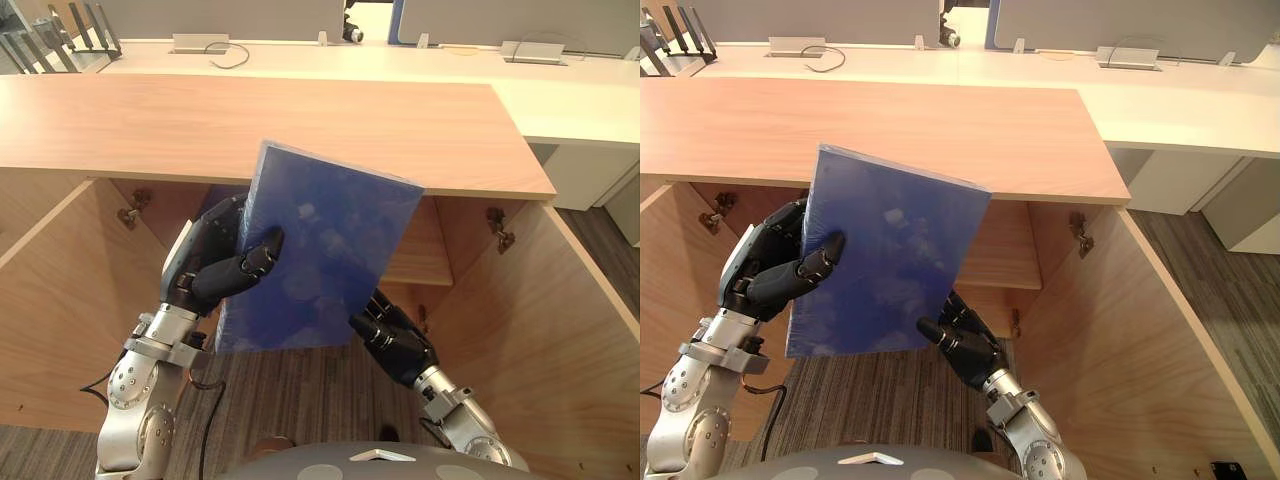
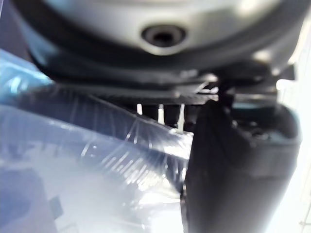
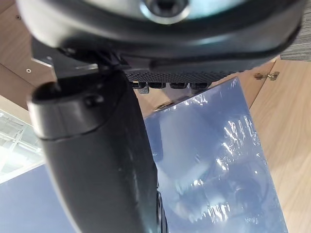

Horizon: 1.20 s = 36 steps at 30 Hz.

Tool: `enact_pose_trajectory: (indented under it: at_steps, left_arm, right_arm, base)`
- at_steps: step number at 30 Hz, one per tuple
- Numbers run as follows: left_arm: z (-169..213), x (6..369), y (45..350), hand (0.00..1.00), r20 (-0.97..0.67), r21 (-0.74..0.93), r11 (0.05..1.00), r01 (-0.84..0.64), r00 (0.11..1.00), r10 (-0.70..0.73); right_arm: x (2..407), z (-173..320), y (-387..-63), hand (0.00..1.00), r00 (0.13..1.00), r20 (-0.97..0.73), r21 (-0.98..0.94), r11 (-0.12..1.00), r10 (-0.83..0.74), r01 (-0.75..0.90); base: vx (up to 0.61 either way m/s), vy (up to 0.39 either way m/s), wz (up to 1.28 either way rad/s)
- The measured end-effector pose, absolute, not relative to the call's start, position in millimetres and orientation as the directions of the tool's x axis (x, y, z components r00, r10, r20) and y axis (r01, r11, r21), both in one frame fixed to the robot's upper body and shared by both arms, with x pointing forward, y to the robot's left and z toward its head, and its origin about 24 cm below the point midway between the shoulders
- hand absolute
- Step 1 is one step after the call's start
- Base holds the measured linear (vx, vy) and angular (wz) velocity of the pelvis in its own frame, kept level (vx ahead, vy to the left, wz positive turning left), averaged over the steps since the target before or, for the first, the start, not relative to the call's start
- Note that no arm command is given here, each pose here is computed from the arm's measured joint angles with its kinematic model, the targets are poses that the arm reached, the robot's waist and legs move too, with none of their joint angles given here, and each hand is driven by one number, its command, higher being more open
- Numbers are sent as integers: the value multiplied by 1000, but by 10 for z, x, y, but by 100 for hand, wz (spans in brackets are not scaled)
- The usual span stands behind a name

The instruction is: Walk over to the cabinet, pick up the folder, carry it to the office cabinet, place the folder inside the office cabinet, then close the office cabinet door

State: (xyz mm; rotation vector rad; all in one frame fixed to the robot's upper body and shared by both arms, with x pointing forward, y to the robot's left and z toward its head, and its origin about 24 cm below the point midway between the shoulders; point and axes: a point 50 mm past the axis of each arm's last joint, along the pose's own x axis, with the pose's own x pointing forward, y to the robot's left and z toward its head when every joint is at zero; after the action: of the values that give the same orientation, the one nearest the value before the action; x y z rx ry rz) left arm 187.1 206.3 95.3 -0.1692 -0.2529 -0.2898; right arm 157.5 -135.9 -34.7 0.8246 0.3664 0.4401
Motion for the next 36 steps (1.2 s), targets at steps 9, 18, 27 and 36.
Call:
enact_pose_trajectory:
  at_steps: [9,18,27,36]
  left_arm:
    - [980,1893,2028,0,272,-121,925,359,909,-317]
    - [1082,1896,1938,0,298,-72,894,442,865,-404]
    - [1093,1841,1965,0,352,-153,878,454,855,-381]
    - [950,1690,2073,0,335,-363,830,423,891,-307]
  right_arm:
    - [1733,-395,-1266,100,800,-170,715,631,575,-302]
    - [1907,-300,-1300,100,781,-185,632,681,596,-370]
    - [2095,-98,-1299,0,816,-154,544,737,557,-401]
    - [2126,100,-1357,0,798,-113,462,742,592,-485]
  base:
    - [-14,-12,3]
    - [-28,-9,6]
    - [-30,-5,3]
    - [0,0,0]
